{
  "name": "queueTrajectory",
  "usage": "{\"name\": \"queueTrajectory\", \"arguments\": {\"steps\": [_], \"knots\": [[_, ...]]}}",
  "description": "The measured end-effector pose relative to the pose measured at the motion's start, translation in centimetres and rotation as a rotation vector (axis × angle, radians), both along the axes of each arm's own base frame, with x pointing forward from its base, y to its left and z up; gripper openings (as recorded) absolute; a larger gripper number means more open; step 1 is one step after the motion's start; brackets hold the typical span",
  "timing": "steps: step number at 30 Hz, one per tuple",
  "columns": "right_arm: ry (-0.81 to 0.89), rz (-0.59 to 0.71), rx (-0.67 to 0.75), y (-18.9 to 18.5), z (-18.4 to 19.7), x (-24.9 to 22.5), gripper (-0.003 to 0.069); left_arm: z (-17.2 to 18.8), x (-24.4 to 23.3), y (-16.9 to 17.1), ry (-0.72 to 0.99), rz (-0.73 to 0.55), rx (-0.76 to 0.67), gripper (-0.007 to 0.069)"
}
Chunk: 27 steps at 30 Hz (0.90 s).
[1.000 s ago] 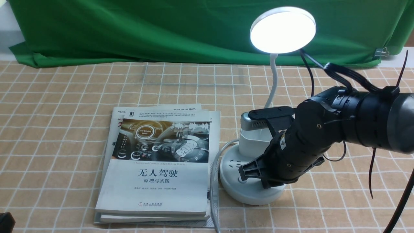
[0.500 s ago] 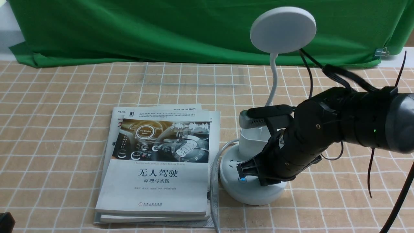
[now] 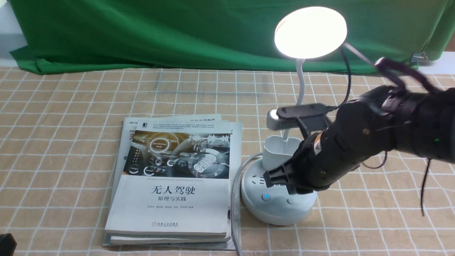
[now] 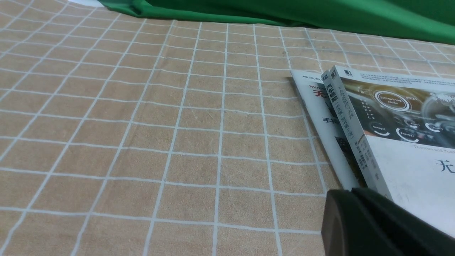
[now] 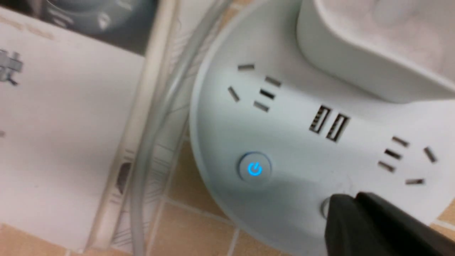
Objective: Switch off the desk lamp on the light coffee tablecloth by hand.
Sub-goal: 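Press the power button on the lamp base to turn the lamp off with the right gripper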
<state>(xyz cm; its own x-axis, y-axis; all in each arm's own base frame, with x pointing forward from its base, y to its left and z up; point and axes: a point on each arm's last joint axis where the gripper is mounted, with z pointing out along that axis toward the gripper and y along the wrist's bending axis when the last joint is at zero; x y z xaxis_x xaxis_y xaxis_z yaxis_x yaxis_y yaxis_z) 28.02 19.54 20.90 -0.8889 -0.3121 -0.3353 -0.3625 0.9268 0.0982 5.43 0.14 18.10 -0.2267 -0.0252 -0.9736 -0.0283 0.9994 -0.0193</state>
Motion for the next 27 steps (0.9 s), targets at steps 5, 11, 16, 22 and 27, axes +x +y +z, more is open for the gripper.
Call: {"name": "queueTrajectory", "arguments": {"steps": [5,11,16,22,27], "knots": [[0.01,0.0,-0.007,0.1,-0.4,0.1,0.0035,0.0,0.0,0.0,0.0,0.0,0.0,0.0005],[0.061,0.0,-0.042,0.4,-3.0,0.6,0.0035,0.0,0.0,0.0,0.0,0.0,0.0,0.0005],[0.058,0.001,-0.041,0.5,-3.0,0.7,0.0035,0.0,0.0,0.0,0.0,0.0,0.001,0.0005],[0.041,0.001,-0.029,0.4,-2.3,0.6,0.0037,0.0,0.0,0.0,0.0,0.0,0.001,0.0005],[-0.005,0.001,0.003,0.1,-0.4,0.2,0.0041,0.0,0.0,0.0,0.0,0.0,0.001,0.0005]]}}
